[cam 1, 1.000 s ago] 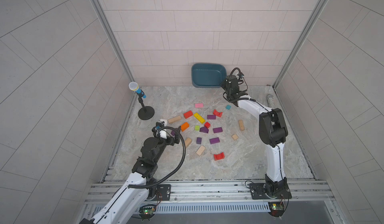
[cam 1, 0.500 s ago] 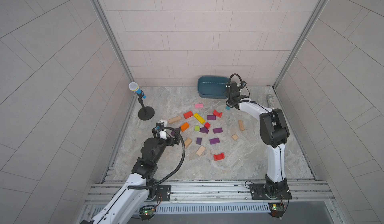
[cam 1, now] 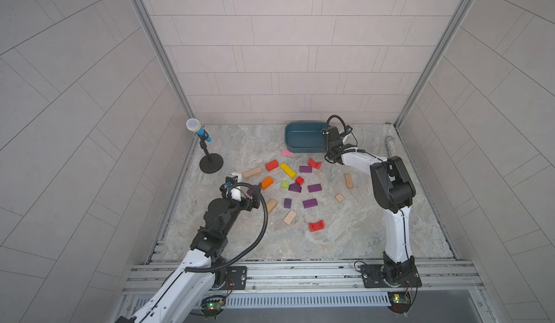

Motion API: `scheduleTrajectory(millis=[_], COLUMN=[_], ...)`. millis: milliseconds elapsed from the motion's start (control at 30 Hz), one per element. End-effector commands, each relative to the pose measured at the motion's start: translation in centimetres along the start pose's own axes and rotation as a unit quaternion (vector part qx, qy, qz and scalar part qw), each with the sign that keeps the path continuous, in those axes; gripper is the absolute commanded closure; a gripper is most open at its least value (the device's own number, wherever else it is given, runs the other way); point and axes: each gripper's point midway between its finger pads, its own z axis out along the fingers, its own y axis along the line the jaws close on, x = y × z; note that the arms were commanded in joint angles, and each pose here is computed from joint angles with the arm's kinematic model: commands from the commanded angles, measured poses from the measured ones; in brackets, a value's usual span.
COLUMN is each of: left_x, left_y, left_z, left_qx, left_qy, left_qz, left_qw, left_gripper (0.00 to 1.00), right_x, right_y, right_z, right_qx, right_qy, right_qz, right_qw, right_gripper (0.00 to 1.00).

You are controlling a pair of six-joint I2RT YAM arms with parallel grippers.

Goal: Pick purple bricks into the storage bin
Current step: Adjust the building block at the center of the board.

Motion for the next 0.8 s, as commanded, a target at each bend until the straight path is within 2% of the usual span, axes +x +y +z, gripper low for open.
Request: scheduleTrajectory(millis=[0, 300, 500, 767], left_x=[-1.1, -1.0, -0.9, -0.8], left_y=[-0.5, -0.5, -0.5, -0.5], left_z=[0.0, 0.1, 0.2, 0.3], left_qx=[0.011, 0.011, 0.011, 0.012], left_qy=[-0.014, -0.012, -0.010, -0.009], left_qz=[-0.006, -0.007, -0.007, -0.008], left_qw=[1.000, 1.000, 1.000, 1.000], left_gripper=[0.00, 0.00, 0.00, 0.00], right_x=[-0.2, -0.8, -2.4, -2.2], right_y=[-0.5, 0.1, -0.1, 0.5], right_z=[0.7, 1.4, 1.5, 2.9], right_qx=[0.003, -0.026, -0.037, -0.015], right_qy=[-0.025, -0.014, -0.022, -0.003], right_qz=[0.020, 0.050, 0.065, 0.020], right_qw=[0.999, 0.998, 0.997, 1.000], right_gripper=[1.00, 1.00, 1.00, 1.00])
